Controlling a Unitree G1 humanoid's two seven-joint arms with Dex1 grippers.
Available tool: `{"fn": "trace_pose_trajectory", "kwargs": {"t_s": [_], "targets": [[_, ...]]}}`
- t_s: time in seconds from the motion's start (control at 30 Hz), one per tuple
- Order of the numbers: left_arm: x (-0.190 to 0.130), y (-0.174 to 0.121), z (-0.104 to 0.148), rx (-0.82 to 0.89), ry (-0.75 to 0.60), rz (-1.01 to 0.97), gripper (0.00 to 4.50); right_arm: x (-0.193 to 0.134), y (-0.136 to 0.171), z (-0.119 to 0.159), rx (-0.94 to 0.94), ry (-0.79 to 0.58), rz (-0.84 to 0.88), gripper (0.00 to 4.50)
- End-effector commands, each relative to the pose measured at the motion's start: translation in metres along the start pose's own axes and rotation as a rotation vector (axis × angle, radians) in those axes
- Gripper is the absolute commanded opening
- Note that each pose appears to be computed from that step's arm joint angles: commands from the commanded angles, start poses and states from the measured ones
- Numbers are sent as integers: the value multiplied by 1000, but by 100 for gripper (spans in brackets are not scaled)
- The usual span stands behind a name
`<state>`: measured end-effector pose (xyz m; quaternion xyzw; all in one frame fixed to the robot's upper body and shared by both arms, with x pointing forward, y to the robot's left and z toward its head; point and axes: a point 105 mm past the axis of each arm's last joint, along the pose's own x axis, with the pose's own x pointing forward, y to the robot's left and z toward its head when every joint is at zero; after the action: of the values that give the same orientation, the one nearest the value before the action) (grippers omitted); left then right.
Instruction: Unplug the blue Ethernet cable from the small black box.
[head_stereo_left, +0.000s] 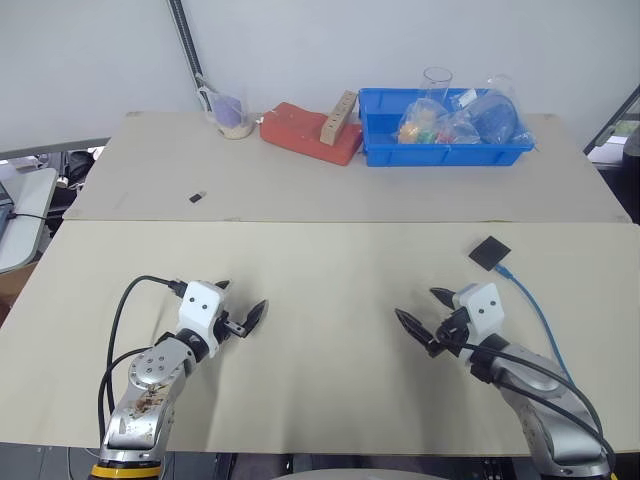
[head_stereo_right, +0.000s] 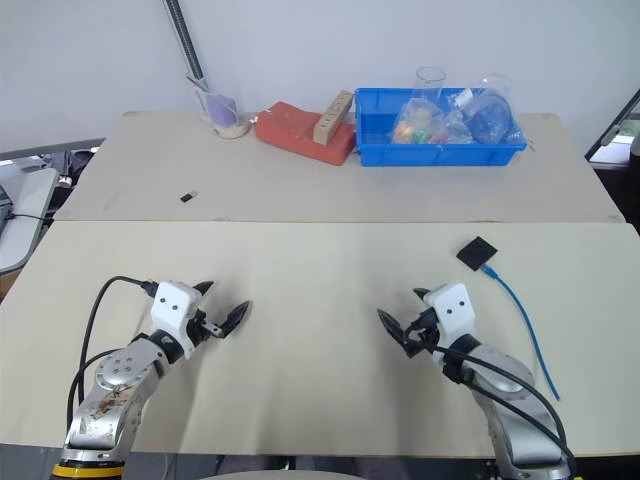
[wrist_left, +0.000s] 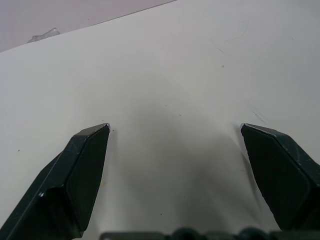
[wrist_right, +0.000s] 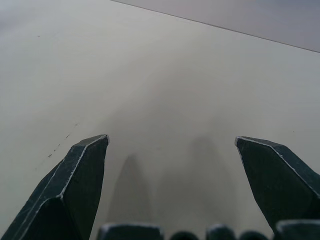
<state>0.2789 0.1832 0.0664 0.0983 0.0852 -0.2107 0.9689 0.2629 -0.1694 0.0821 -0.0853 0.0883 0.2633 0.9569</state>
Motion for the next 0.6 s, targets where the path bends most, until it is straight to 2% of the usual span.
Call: {"fn": "trace_pose_trajectory", "kwargs": {"t_s": [0.03,0.1,0.33,0.47,0.6], "targets": [[1,0,12,6,-51,-12,445,-5,-6,12,-38,-42,-20,450],[6,-11,23,8,-82,-122,445,-14,-15,14,-65,-27,-36,450],[15,-72,94,130,-202,-626,445,-50,-59,23,-105,44,-80,450],[19,-99,122,210,-256,-828,445,-61,-97,22,-107,100,-113,450],[24,-110,141,237,-303,-922,445,-59,-131,17,-103,146,-105,450]]}}
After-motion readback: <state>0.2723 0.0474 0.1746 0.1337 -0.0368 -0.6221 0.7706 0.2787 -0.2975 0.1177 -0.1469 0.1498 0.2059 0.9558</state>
